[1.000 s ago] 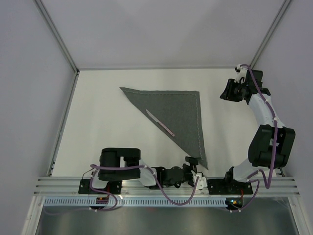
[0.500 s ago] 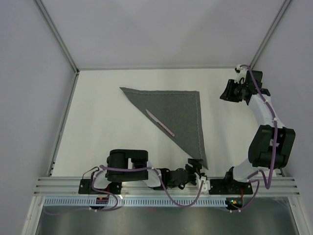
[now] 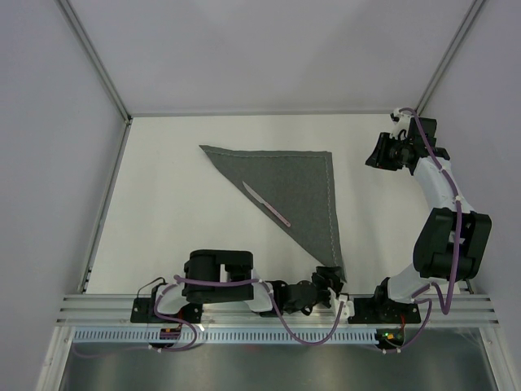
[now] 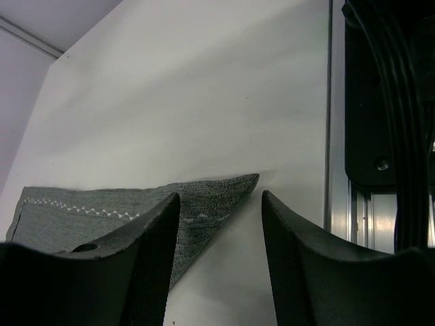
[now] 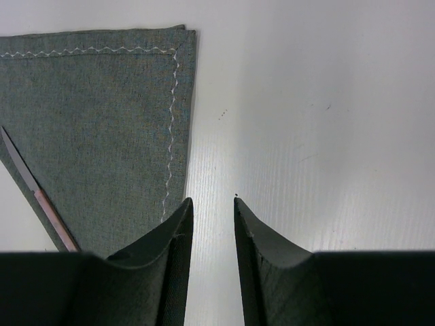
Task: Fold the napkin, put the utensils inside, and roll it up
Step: Fold the napkin
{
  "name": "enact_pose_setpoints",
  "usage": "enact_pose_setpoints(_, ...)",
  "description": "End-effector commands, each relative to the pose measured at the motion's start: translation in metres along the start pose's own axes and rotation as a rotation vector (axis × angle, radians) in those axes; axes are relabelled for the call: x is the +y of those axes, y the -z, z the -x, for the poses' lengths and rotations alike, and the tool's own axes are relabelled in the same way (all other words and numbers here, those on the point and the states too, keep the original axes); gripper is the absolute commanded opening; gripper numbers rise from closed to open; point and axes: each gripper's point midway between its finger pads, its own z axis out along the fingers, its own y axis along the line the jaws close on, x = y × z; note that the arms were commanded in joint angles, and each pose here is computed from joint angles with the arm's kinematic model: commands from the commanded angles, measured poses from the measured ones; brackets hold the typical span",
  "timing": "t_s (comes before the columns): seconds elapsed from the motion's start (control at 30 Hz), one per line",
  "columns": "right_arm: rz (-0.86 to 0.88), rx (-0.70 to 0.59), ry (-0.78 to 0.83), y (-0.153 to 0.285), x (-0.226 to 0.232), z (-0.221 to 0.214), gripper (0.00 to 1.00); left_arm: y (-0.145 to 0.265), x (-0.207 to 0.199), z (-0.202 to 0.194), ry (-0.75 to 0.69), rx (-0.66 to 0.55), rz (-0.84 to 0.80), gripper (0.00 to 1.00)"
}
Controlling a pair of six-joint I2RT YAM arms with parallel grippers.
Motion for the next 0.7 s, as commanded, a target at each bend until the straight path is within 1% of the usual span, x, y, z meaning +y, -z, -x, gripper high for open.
enact_pose_setpoints(0.0, 0.014, -0.046, -0.001, 0.008, 0.005, 0.011, 0.36, -0.005, -0.003, -0.002, -0.063, 0.009, 0.003, 0.56)
enact_pose_setpoints(0.13, 0.013, -0.043, -0.003, 0.008, 0.005, 0.010, 0.36, -0.007, -0.002, -0.006, -0.073, 0.023, 0.017, 0.52)
enact_pose_setpoints(0.17, 0.014, -0.044, -0.003, 0.008, 0.005, 0.010, 0.36, -0.007, -0.001, -0.006, -0.074, 0.023, 0.021, 0.49)
enact_pose_setpoints(0.23, 0.014, -0.044, -0.003, 0.007, 0.005, 0.010, 0.36, -0.007, -0.001, -0.007, -0.074, 0.027, 0.023, 0.47)
enact_pose_setpoints(0.27, 0.013, -0.041, -0.006, 0.007, 0.005, 0.009, 0.35, -0.008, -0.001, -0.007, -0.074, 0.027, 0.026, 0.45)
enact_pose_setpoints(0.4, 0.013, -0.043, -0.003, 0.007, 0.005, 0.010, 0.35, -0.009, 0.002, -0.005, -0.071, 0.024, 0.034, 0.39)
enact_pose_setpoints(0.43, 0.013, -0.039, -0.005, 0.006, 0.004, 0.008, 0.36, -0.009, 0.002, -0.004, -0.071, 0.024, 0.034, 0.37)
enact_pose_setpoints(0.47, 0.013, -0.040, -0.005, 0.007, 0.005, 0.009, 0.35, -0.010, 0.004, -0.002, -0.066, 0.021, 0.042, 0.31)
enact_pose_setpoints(0.67, 0.012, -0.042, -0.005, 0.007, 0.004, 0.009, 0.35, -0.014, 0.013, 0.005, -0.023, 0.003, 0.065, 0.27)
